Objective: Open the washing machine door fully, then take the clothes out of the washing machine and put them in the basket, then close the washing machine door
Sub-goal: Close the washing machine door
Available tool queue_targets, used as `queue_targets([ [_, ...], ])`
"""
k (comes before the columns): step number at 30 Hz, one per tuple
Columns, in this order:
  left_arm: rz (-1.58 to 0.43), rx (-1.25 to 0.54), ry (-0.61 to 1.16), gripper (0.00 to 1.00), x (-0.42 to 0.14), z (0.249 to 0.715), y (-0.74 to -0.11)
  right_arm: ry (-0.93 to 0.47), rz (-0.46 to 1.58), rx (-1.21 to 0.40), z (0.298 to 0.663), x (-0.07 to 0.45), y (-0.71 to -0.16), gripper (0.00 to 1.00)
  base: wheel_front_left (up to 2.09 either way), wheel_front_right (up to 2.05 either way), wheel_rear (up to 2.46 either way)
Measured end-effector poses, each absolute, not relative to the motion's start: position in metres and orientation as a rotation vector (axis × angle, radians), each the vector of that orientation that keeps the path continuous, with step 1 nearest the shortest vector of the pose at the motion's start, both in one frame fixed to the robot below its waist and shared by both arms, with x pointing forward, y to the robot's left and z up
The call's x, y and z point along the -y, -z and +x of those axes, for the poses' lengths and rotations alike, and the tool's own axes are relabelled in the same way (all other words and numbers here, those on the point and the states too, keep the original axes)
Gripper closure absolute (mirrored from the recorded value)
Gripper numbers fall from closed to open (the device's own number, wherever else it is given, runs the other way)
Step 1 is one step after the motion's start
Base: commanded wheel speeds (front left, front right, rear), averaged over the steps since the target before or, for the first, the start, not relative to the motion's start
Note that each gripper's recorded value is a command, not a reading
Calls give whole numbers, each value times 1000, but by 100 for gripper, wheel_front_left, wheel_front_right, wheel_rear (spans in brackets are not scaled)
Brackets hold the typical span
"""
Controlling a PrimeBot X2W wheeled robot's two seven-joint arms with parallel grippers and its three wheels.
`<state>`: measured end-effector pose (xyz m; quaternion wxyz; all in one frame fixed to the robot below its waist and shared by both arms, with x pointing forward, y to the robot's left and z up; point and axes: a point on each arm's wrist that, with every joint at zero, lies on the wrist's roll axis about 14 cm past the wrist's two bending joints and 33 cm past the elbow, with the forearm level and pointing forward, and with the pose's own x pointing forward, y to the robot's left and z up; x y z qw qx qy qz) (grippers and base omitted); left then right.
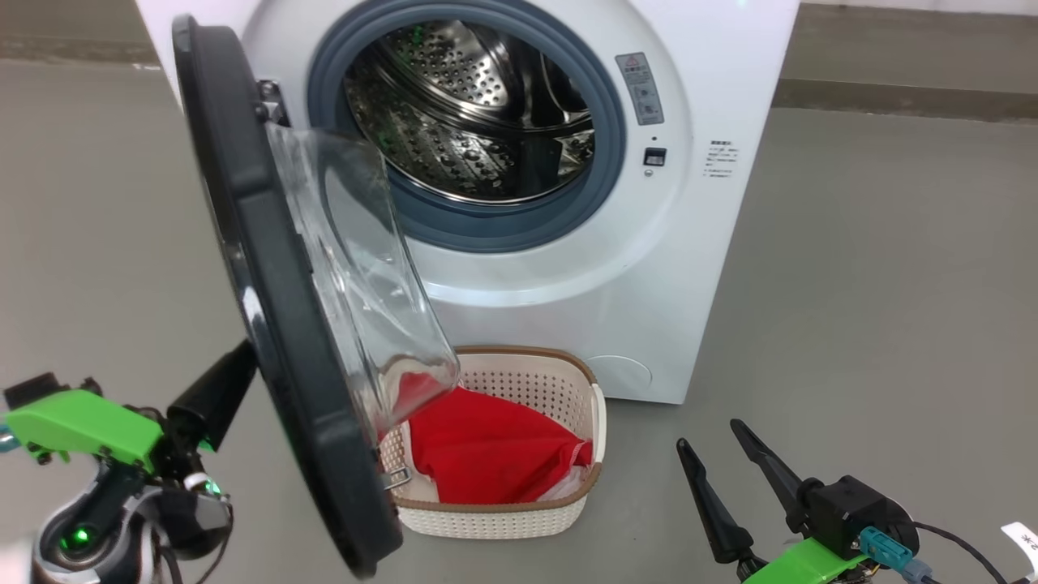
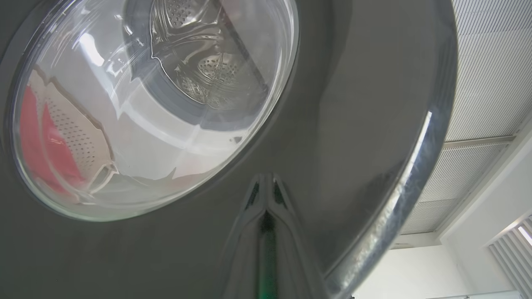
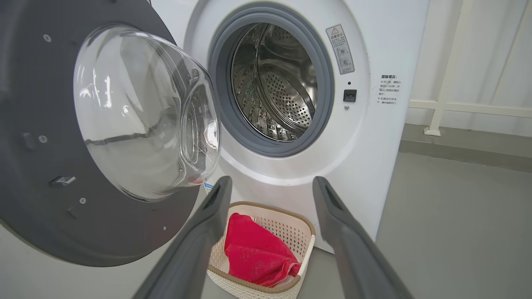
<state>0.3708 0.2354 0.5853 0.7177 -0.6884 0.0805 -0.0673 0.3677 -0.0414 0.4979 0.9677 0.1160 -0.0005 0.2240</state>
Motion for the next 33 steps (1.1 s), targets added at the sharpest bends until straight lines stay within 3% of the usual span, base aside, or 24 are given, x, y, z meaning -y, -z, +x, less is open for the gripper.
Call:
queue_targets([
  [14, -1544, -244, 216, 100, -194, 386, -581, -389, 232, -9, 366, 63, -491, 0, 0, 0, 0],
  [28, -1553, -240, 204, 100, -190, 391, -577, -370, 233, -4, 369, 69, -492, 0, 0, 0, 0],
  [29, -1543, -221, 201, 89, -193, 391, -579, -370, 233, -4, 370, 69, -492, 0, 0, 0, 0],
  [30, -1513, -193, 196, 35, -197, 390, -580, -370, 233, -4, 370, 68, -492, 0, 0, 0, 0],
  [31, -1482, -165, 187, 0, -201, 389, -581, -371, 233, -4, 370, 68, -492, 0, 0, 0, 0],
  [33, -1441, -133, 165, 0, -207, 387, -579, -371, 232, -3, 370, 68, -493, 0, 0, 0, 0],
])
